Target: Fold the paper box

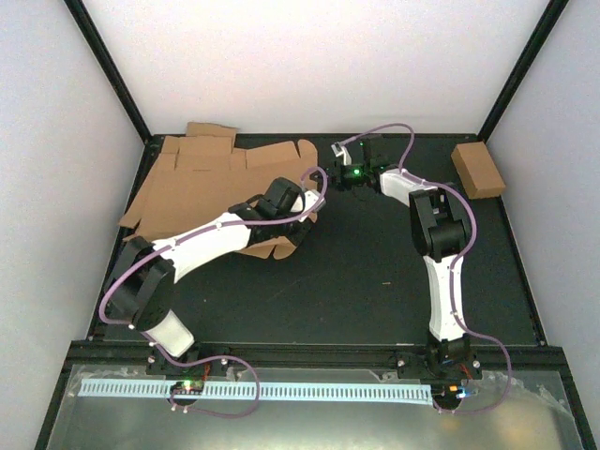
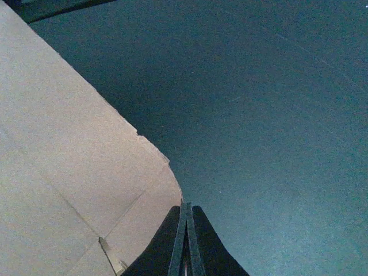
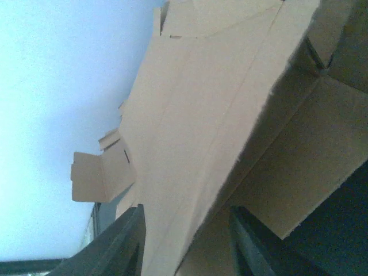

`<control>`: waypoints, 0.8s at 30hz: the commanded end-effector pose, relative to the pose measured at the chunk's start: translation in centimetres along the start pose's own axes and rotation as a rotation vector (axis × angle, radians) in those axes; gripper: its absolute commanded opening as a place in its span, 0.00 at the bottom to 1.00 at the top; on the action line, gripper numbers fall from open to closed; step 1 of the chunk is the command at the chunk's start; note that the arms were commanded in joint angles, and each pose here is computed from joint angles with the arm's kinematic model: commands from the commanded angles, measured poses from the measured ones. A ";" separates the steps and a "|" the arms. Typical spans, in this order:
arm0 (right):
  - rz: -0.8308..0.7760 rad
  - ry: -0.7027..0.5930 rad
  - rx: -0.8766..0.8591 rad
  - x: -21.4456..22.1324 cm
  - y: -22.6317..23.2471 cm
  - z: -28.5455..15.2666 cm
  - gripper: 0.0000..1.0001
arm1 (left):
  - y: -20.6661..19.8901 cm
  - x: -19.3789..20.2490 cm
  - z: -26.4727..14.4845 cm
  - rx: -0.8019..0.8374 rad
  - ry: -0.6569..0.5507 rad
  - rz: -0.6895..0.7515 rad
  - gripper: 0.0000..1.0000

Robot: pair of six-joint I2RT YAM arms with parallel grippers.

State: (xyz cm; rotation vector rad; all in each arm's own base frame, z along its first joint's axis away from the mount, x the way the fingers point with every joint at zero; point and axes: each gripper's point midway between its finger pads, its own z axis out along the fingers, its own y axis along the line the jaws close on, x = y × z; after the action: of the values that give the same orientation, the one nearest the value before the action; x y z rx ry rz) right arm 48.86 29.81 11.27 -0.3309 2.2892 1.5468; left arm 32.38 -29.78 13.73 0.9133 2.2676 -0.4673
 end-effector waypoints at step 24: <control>-0.240 -0.154 0.334 -5.9 3.1 -7.3 0.01 | 7.0 5.3 -8.5 -0.442 -0.029 -0.340 0.70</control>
State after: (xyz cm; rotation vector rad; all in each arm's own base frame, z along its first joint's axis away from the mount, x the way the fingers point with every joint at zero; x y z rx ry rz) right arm 50.74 26.30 12.79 -0.3116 2.3686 1.1801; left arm 31.11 -21.10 16.38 0.4634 2.3224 -0.1992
